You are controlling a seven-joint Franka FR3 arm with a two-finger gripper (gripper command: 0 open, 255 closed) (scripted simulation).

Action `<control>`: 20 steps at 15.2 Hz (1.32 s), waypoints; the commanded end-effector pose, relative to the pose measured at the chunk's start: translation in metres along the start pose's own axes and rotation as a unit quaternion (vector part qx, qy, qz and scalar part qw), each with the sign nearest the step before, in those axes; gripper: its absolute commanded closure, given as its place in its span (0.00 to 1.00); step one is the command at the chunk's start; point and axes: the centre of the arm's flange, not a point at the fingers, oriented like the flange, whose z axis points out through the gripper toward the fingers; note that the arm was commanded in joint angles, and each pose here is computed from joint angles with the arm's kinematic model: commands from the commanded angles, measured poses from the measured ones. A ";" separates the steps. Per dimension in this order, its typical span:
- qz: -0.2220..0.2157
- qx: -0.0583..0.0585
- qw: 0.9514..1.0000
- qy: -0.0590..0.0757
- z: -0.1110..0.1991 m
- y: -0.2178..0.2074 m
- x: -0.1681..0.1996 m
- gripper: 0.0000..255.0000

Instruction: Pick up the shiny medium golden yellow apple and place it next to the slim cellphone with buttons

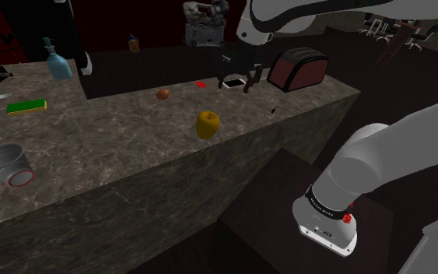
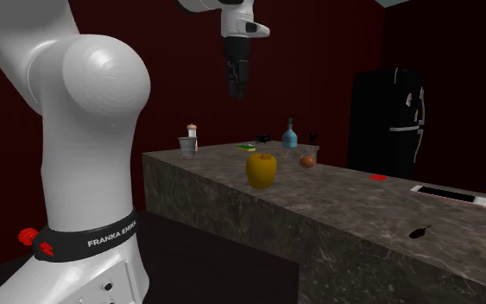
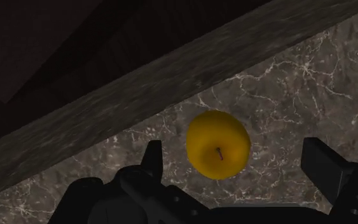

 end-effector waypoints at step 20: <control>0.376 0.028 0.926 -0.012 0.180 -0.010 0.110 0.00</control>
